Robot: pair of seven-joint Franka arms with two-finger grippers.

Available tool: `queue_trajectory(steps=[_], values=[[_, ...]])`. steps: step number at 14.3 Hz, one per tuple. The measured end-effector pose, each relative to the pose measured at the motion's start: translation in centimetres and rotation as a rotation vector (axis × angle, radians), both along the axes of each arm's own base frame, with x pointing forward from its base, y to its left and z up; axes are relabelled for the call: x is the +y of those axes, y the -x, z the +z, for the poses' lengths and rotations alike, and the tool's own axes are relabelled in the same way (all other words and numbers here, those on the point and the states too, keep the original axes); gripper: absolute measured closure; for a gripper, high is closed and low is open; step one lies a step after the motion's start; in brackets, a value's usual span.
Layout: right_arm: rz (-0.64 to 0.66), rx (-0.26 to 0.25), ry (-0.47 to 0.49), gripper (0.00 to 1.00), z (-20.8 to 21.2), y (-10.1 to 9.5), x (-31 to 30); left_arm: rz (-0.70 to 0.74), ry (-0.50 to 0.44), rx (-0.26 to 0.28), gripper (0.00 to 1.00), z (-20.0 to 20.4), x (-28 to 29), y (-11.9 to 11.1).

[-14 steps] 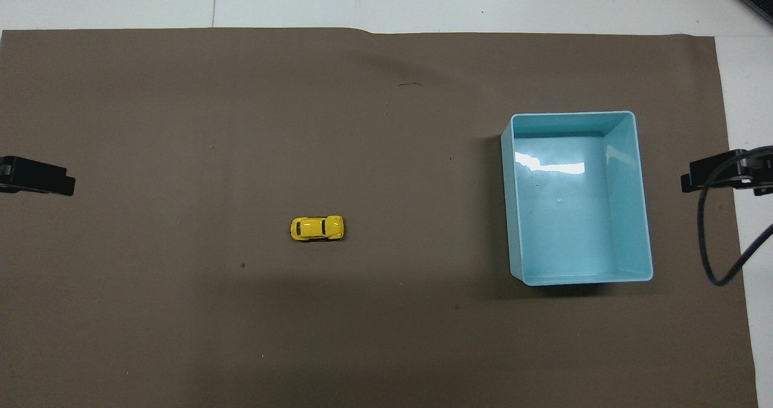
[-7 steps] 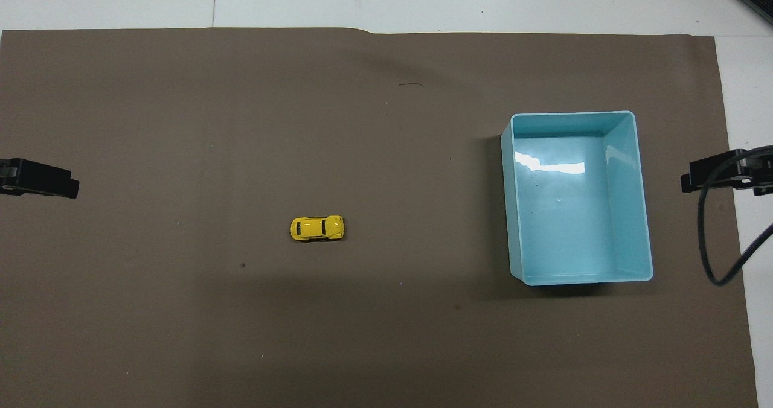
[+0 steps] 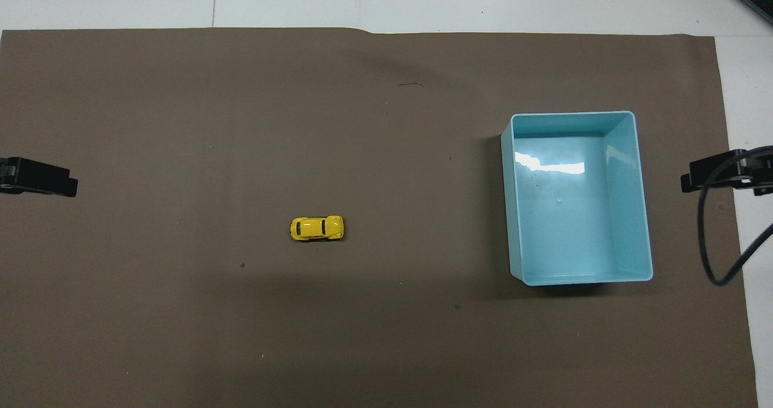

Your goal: Wind up and store yellow beetle car

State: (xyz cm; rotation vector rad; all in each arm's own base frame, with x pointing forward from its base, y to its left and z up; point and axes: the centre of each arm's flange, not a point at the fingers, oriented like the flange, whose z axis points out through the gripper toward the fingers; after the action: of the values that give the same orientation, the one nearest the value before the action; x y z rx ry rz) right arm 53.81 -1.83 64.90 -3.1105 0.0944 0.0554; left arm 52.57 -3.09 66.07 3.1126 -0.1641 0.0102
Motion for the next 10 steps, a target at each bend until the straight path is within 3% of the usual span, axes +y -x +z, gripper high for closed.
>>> queue_trajectory(steps=[10], values=[[0.000,0.000,0.000,0.00,0.0,0.0,0.0,0.100,-0.001,0.017,0.00,-1.1,-0.4,-0.1]])
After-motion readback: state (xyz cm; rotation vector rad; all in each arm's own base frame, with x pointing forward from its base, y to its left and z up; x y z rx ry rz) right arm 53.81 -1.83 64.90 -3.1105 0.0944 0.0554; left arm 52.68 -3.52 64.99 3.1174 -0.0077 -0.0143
